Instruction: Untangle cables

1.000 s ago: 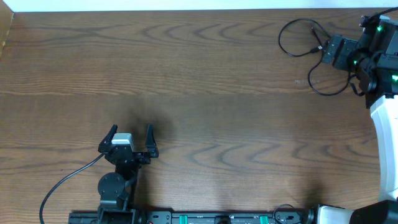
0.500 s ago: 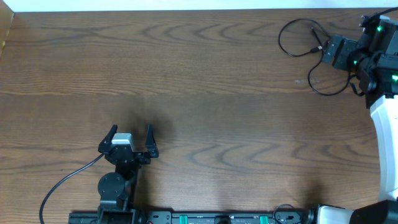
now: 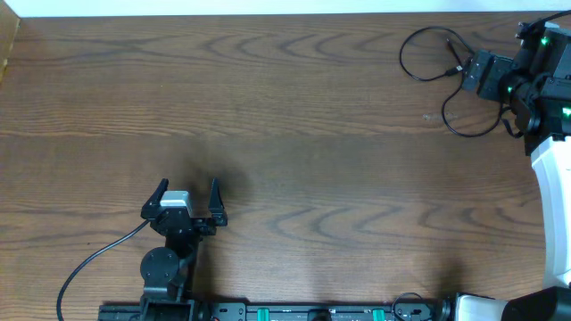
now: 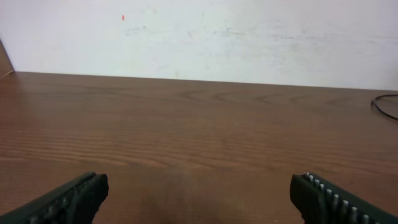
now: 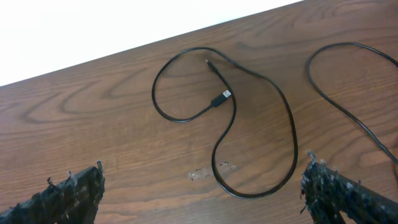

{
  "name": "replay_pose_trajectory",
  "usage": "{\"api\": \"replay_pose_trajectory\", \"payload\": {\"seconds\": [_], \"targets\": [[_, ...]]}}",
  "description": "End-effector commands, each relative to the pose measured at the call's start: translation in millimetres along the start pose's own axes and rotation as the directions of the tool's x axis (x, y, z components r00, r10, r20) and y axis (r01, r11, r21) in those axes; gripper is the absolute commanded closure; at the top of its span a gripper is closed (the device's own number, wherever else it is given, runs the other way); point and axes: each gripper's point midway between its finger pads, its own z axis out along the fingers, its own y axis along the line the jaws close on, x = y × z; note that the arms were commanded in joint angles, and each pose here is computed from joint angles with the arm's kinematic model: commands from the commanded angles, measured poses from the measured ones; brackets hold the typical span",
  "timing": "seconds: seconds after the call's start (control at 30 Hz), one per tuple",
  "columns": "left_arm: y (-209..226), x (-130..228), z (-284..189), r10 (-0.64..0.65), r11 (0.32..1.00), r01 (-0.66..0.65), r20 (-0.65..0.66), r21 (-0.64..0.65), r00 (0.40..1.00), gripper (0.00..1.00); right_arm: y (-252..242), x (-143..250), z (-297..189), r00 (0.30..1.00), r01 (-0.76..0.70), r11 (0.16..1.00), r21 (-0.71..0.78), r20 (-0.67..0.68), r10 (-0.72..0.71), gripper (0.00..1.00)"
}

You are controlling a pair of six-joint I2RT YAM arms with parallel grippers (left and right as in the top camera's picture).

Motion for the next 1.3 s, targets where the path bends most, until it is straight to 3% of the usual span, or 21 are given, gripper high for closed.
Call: {"api": "replay_pose_trajectory", "payload": {"seconds": [0.0,0.23,0.5,0.7,0.9,1.27], "targets": [[7.2,15.3,0.0,-0.014,0.999,0.012,-0.051,-0.04,0.999,0.02,0.2,-1.9,-3.3,1.0,0.008,1.0,0.001,0.008,-0.008,0.01],[7.2,15.3,0.0,-0.014,0.999,0.012,-0.051,-0.04,0.999,0.02,-5.7,5.2,-17.4,1.0,0.01,0.999,0.032,0.014,-0.01,0.01],[7.2,15.3,0.0,-0.014,0.999,0.012,-0.051,-0.04,0.999,0.02,-17.5,72.5,-1.7,1.0,0.006,0.999,0.034,-0.006,-0.005,0.01],[7.2,15.3,0.0,-0.014,0.999,0.012,-0.051,-0.04,0.999,0.02,-14.0,96.1,8.2,0.976,-0.026,0.998,-0.057,0.215,0.037,0.01],[7.2,15.3,0.0,-0.014,0.999,0.012,-0.051,-0.04,0.999,0.02,-0.7,98.9,-19.2,0.873,0.053,0.985,-0.165,0.486,0.035,0.01],[7.2,15.3,0.0,-0.014,0.999,0.012,-0.051,-0.04,0.999,0.02,-12.0,146.4,-55.6,0.77,0.074,0.986,-0.151,0.636,0.04,0.01]]}}
